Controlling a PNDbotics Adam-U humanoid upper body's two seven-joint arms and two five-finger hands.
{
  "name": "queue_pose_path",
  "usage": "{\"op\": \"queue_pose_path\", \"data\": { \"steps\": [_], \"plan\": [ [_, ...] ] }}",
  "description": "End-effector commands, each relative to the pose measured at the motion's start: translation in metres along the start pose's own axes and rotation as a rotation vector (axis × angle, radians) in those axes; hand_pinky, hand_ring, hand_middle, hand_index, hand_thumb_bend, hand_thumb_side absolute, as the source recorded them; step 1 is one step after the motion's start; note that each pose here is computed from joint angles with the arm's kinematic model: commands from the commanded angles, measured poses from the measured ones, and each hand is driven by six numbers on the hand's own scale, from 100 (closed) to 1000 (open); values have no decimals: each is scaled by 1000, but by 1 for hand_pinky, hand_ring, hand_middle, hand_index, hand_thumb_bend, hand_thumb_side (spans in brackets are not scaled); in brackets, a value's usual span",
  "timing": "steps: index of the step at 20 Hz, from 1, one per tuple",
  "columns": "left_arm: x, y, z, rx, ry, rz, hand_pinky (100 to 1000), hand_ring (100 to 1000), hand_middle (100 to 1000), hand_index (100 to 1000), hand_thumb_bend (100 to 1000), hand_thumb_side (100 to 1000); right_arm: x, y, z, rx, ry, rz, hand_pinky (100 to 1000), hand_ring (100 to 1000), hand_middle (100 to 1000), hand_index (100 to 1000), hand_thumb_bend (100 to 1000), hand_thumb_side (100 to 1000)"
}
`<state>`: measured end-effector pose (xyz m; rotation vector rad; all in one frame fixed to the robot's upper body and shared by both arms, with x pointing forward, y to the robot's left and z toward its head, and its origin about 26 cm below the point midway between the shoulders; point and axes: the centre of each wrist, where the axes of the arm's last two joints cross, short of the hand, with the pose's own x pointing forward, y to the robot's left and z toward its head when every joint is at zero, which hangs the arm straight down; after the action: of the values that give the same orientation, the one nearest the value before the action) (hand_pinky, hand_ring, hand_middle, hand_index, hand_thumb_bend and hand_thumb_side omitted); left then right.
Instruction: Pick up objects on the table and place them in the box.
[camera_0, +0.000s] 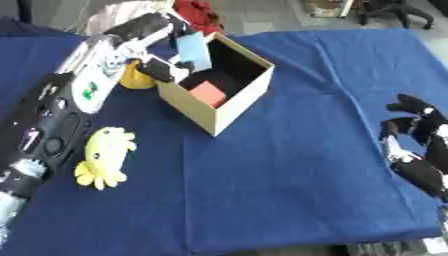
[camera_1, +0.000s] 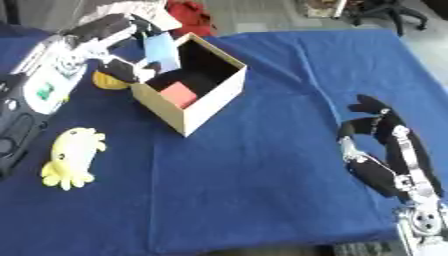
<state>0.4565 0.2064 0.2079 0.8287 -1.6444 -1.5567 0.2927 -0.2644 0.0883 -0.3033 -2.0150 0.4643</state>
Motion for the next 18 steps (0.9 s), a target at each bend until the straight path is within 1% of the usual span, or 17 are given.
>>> {"op": "queue_pose_path", "data": {
  "steps": [1, 2, 5, 6, 7, 8, 10, 11, 12, 13, 16, 18],
  "plan": [
    [2, 9, -3, 46, -5, -42, 816, 676, 717, 894, 269, 452, 4, -5, -4, 3, -22, 8, 696, 669, 753, 889, 100, 309],
    [1, 9, -3, 54, -4, -45, 817, 677, 718, 894, 270, 458, 4, -5, -4, 2, -22, 8, 696, 669, 753, 889, 100, 309],
    [-1, 10, 0, 70, -1, -37, 825, 687, 748, 912, 295, 568, 4, -6, -4, -1, -22, 9, 696, 669, 753, 889, 100, 309],
    [-1, 11, 1, 71, -3, -34, 826, 689, 752, 915, 303, 585, 4, -6, -4, -1, -22, 10, 696, 669, 753, 889, 100, 309],
    [0, 12, 2, 72, -7, -33, 828, 693, 763, 922, 317, 626, 4, -6, -4, -1, -23, 10, 696, 669, 753, 889, 100, 310],
    [0, 14, 3, 74, -13, -30, 827, 691, 761, 920, 315, 626, 4, -6, -4, -1, -24, 9, 696, 669, 753, 889, 100, 310],
    [1, 20, 8, 91, -31, -28, 824, 673, 727, 890, 281, 564, 5, -6, -5, -3, -25, 10, 696, 669, 753, 889, 100, 310],
    [2, 25, 12, 95, -46, -33, 822, 666, 709, 877, 265, 513, 4, -7, -5, -7, -24, 13, 696, 669, 753, 888, 100, 309],
    [3, 31, 18, 94, -65, -41, 821, 665, 707, 877, 264, 498, 4, -8, -5, -12, -22, 16, 696, 669, 753, 888, 100, 309],
    [4, 37, 24, 87, -85, -54, 818, 666, 702, 874, 255, 441, 4, -9, -4, -16, -20, 20, 696, 669, 753, 888, 100, 310],
    [2, 56, 54, 43, -123, -98, 816, 669, 701, 871, 262, 429, 4, -12, -5, -28, -18, 31, 696, 669, 753, 888, 100, 313],
    [-2, 61, 76, -4, -119, -118, 812, 675, 707, 873, 285, 423, 4, -13, -5, -33, -19, 37, 696, 669, 753, 887, 100, 315]
  ]
}}
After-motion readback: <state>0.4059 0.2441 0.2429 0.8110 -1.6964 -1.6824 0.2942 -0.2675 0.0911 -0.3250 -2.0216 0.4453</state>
